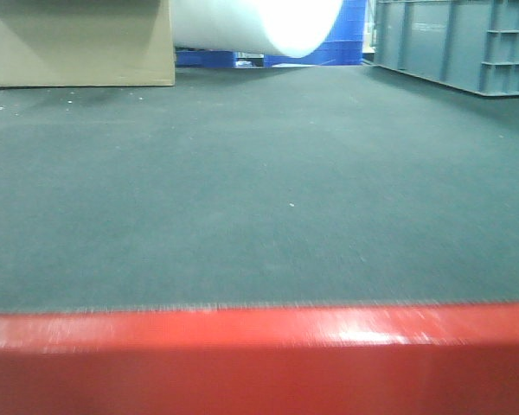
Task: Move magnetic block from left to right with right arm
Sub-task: 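Stop at the second table, keeping the cube in the right gripper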
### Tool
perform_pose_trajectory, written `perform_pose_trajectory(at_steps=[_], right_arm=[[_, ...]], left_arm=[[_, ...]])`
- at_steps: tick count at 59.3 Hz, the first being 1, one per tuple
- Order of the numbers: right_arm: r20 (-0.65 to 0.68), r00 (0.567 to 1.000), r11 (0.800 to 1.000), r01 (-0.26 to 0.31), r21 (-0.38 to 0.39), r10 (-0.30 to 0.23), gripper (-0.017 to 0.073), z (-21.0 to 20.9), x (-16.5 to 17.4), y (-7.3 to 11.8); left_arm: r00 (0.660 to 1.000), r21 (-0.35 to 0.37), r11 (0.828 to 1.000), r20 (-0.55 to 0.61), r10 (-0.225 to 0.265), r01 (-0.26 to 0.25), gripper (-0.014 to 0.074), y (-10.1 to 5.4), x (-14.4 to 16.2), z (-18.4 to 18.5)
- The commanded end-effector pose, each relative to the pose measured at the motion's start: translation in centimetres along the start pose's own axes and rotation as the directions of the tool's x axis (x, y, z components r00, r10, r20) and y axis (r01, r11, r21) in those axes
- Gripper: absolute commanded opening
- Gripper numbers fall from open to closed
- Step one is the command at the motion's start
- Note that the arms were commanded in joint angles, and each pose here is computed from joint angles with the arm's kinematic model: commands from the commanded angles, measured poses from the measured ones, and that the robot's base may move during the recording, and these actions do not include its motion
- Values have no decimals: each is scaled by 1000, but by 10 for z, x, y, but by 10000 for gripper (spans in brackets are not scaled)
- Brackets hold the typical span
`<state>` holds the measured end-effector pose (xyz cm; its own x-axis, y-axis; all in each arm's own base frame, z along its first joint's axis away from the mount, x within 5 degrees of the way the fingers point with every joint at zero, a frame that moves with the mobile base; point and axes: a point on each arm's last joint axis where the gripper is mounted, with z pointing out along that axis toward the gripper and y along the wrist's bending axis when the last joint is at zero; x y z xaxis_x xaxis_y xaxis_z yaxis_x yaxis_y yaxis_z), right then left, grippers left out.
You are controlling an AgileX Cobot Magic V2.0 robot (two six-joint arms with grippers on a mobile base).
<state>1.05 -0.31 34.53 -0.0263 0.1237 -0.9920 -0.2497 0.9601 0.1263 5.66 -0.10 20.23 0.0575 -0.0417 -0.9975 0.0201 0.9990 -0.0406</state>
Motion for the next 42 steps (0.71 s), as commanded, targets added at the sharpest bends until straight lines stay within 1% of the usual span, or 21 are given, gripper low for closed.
perform_pose_trajectory(at_steps=[1,42], right_arm=[[98,995,1000,18,-8,-17,158,-1,-16,2],[98,995,1000,18,-8,-17,158,-1,-16,2]], left_arm=[[995,7,1000,96,-7,7,-116,0,-6,-1],[995,7,1000,96,-7,7,-115,0,-6,-1]])
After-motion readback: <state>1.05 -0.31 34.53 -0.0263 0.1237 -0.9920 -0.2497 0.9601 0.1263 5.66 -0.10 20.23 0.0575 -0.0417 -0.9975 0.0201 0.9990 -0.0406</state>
